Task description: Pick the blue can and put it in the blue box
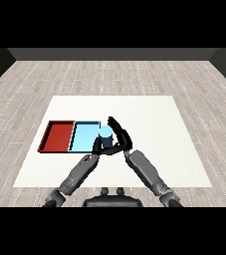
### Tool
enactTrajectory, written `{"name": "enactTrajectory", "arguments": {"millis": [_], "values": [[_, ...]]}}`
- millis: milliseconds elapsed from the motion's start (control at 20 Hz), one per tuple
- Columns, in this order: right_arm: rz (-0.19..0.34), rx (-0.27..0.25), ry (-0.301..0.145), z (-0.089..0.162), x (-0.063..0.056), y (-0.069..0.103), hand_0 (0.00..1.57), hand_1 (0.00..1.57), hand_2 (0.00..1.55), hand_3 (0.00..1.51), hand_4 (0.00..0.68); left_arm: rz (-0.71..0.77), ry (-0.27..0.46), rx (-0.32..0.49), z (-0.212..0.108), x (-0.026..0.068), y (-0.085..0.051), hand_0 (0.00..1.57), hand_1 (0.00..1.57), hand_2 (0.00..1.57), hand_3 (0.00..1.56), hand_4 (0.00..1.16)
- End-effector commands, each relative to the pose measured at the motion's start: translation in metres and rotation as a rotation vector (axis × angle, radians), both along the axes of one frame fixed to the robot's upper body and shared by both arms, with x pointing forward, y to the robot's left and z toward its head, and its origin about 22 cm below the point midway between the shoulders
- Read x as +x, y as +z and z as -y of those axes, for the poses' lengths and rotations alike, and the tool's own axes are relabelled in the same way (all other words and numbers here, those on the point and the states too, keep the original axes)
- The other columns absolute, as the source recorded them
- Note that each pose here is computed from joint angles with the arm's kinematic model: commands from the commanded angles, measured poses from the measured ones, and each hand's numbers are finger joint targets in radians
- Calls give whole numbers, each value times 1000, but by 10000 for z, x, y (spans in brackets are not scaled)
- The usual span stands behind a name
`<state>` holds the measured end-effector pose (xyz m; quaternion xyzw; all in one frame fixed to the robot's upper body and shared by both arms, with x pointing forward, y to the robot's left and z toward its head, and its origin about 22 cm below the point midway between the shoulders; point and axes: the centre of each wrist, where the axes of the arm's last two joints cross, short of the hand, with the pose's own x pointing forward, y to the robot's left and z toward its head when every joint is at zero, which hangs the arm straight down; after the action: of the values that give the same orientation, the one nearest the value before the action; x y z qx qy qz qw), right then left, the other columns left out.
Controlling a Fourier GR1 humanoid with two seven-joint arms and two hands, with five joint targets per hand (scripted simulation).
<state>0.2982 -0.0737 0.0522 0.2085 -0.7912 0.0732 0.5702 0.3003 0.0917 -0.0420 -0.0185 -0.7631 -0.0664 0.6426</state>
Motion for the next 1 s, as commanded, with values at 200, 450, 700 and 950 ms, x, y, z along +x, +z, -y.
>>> {"name": "enactTrajectory", "arguments": {"millis": [200,450,700,950], "values": [[22,54,-44,570,-120,128,0,0,0,0,0,14,48,31,-203,-23,-94,1571,1571,1571,1503,1128],[53,68,-143,759,-245,144,0,0,0,0,0,49,53,74,26,2,32,1571,1571,1571,1493,1126],[90,148,-217,1178,-419,298,0,0,0,0,0,18,94,129,-425,237,-64,1571,1571,1571,1492,1131],[97,121,-317,1508,-563,426,0,0,0,0,0,-42,181,189,-931,352,103,1571,1571,1571,1503,1134]]}}
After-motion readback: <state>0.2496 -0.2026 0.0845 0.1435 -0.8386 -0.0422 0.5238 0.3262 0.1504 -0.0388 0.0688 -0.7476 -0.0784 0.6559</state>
